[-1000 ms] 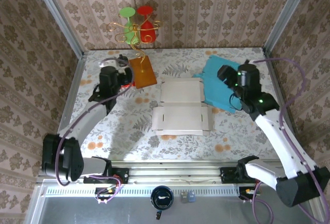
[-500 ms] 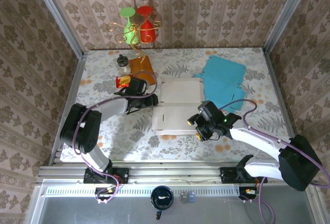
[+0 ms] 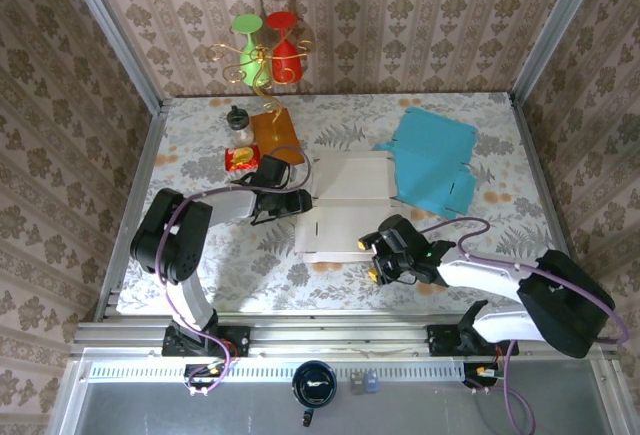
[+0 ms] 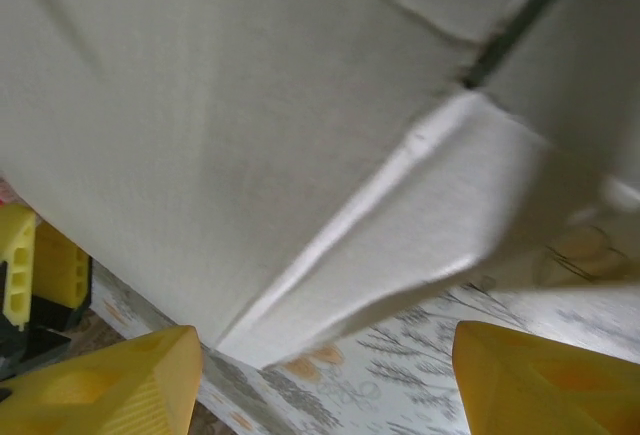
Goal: Fold the paper box
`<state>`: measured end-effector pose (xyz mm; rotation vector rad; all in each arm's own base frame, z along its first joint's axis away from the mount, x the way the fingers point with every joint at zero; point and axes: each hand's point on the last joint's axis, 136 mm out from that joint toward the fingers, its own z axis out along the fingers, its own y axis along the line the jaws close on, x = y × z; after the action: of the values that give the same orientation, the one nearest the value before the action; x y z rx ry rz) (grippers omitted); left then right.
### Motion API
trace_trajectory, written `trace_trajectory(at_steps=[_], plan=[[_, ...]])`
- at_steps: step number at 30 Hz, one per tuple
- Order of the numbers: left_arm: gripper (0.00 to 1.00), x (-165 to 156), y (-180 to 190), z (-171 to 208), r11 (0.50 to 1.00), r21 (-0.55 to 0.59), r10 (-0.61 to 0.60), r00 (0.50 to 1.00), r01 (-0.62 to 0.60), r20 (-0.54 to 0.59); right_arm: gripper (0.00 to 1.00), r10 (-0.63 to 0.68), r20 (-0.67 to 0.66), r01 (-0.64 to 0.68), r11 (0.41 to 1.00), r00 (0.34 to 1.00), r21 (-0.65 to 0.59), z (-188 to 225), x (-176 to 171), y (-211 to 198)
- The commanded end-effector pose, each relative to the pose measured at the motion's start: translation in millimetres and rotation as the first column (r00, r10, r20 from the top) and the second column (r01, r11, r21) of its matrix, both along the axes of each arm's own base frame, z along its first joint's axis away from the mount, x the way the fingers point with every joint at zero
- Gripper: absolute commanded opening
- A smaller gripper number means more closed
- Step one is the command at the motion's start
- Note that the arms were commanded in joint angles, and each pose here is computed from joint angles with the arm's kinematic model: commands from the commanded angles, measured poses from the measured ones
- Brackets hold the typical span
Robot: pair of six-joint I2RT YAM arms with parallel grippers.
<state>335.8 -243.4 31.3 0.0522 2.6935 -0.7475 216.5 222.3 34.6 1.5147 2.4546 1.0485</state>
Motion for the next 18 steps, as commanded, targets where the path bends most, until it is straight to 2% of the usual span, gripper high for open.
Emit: trace_trajectory(at_steps=[1,7,18], plan=[[0.44,-5.9,-8.6,-7.3,0.999,-0.029,-0.015,0.999,0.014,-0.038,0.69,-0.049,0.079,0.046,0.998,0.996,0.043,5.9,17.3,5.3],[0.4,-10.5,-12.9,-10.0,0.999,-0.038,-0.022,0.998,0.02,-0.054,0.68,-0.061,0.11,0.057,0.998,0.992,0.039,2.5,24.3,-0.6],[0.36,-21.7,-23.5,-11.2,0.997,-0.065,-0.044,0.996,0.038,-0.081,0.63,-0.092,0.254,0.094,0.996,0.963,0.003,26.5,47.4,-32.8]])
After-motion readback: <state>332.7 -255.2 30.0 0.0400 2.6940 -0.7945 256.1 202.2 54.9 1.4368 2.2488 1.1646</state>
